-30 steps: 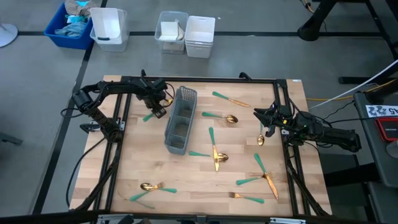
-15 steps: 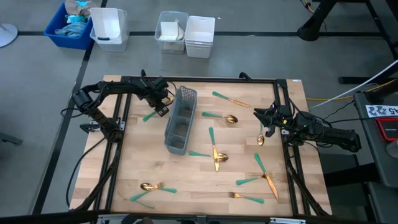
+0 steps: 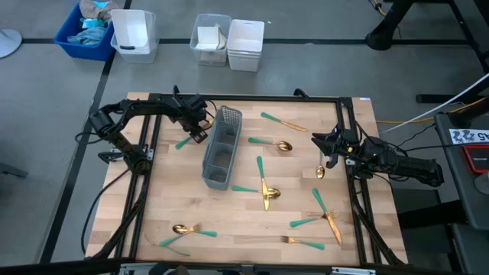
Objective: Sort silverware
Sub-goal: Put the green table knife into the gray silverware rack
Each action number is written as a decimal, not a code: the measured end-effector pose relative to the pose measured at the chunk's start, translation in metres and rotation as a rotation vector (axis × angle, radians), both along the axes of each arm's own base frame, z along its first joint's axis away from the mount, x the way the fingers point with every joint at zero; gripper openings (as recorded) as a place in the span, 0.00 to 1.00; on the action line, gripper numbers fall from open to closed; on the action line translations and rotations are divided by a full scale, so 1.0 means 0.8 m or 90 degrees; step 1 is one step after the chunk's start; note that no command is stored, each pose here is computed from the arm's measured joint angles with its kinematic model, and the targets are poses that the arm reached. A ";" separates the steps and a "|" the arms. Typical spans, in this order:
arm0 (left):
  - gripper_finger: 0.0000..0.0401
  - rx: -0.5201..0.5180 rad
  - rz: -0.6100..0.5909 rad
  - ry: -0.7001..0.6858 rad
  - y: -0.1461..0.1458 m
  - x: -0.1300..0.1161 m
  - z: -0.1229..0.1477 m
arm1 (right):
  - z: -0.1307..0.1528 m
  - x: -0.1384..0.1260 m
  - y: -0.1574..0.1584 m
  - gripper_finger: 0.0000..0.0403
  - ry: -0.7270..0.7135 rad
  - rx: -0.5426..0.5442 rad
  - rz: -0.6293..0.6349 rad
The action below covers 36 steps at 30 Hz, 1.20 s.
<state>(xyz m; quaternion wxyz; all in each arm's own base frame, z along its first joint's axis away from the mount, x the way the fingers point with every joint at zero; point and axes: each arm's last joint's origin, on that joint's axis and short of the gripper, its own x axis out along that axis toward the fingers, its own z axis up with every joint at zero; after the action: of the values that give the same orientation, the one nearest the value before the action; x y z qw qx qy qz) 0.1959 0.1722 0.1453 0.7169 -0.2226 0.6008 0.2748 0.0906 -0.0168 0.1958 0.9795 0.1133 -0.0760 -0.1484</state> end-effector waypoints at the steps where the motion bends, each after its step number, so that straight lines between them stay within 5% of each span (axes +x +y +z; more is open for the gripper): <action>1: 0.28 -0.003 0.001 0.006 0.000 0.000 -0.003 | 0.000 0.000 0.000 0.25 0.000 0.000 0.000; 11: 0.28 -0.006 0.013 0.041 0.001 0.002 -0.013 | 0.000 0.000 0.000 0.25 0.000 0.000 0.000; 27: 0.10 -0.069 0.020 0.131 -0.012 -0.014 -0.015 | 0.000 0.000 0.000 0.25 0.000 0.000 0.000; 36: 0.09 -0.111 0.032 0.180 -0.020 -0.023 -0.015 | 0.000 0.000 0.000 0.25 0.000 0.000 0.000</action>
<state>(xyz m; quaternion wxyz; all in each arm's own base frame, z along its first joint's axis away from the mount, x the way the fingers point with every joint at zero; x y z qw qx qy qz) 0.1772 0.1558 0.1336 0.5962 -0.2579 0.7113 0.2683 0.0906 -0.0168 0.1957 0.9795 0.1133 -0.0757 -0.1485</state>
